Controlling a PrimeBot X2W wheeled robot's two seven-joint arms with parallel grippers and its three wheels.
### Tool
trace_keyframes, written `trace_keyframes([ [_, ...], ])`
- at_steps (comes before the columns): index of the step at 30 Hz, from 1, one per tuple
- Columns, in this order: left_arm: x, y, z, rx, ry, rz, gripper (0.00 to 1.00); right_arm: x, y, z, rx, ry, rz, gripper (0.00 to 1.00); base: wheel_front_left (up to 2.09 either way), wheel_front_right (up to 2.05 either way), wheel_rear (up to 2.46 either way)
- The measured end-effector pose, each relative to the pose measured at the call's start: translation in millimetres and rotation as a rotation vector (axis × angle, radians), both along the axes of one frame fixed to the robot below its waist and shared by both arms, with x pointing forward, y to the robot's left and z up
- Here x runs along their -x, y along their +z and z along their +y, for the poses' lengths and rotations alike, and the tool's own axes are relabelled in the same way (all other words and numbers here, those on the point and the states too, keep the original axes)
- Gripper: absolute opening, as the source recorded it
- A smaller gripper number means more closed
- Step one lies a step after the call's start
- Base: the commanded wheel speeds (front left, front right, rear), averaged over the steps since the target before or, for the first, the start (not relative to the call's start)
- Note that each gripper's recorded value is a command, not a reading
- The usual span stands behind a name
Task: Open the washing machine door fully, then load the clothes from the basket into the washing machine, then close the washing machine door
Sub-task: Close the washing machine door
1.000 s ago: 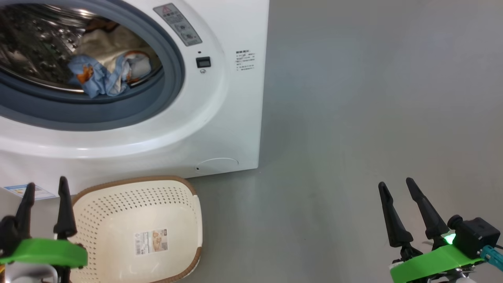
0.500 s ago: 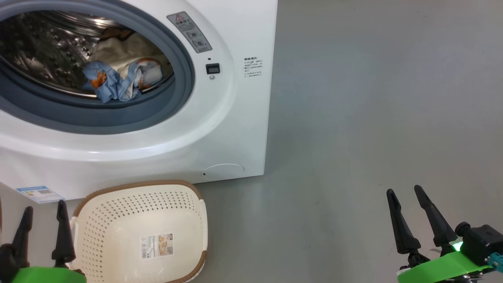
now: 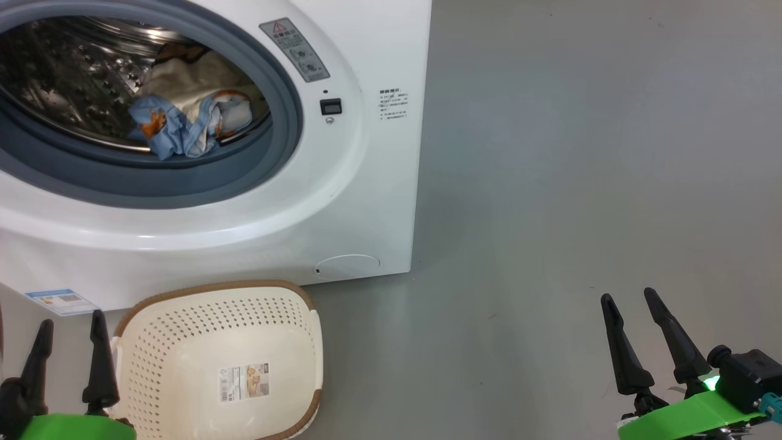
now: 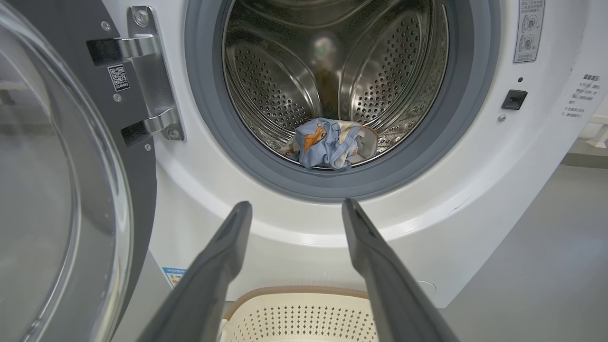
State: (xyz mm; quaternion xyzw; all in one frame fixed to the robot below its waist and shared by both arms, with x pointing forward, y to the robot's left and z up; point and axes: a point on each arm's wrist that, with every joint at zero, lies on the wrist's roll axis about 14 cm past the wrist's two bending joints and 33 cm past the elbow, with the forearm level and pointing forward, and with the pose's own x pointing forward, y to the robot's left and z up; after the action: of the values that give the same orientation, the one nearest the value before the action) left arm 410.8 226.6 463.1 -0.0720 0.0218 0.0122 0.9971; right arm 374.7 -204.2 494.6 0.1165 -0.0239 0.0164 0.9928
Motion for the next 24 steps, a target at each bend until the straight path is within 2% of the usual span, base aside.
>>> trace_keyframes([
  [8,1.1,2.6,-0.8,-0.003,0.001,-0.008,1.0,-0.2,1.8,1.3,0.0,0.004,-0.006,1.0,-0.89,0.89,0.0],
  [18,7.4,0.3,0.3,-0.001,0.005,0.0,1.0,-1.1,2.6,3.0,0.0,0.01,-0.008,1.0,-1.87,1.87,0.0],
  [24,9.3,0.8,0.6,-0.002,0.006,0.0,1.0,-2.5,2.9,5.9,-0.001,0.019,-0.01,1.0,-1.26,1.26,0.0],
])
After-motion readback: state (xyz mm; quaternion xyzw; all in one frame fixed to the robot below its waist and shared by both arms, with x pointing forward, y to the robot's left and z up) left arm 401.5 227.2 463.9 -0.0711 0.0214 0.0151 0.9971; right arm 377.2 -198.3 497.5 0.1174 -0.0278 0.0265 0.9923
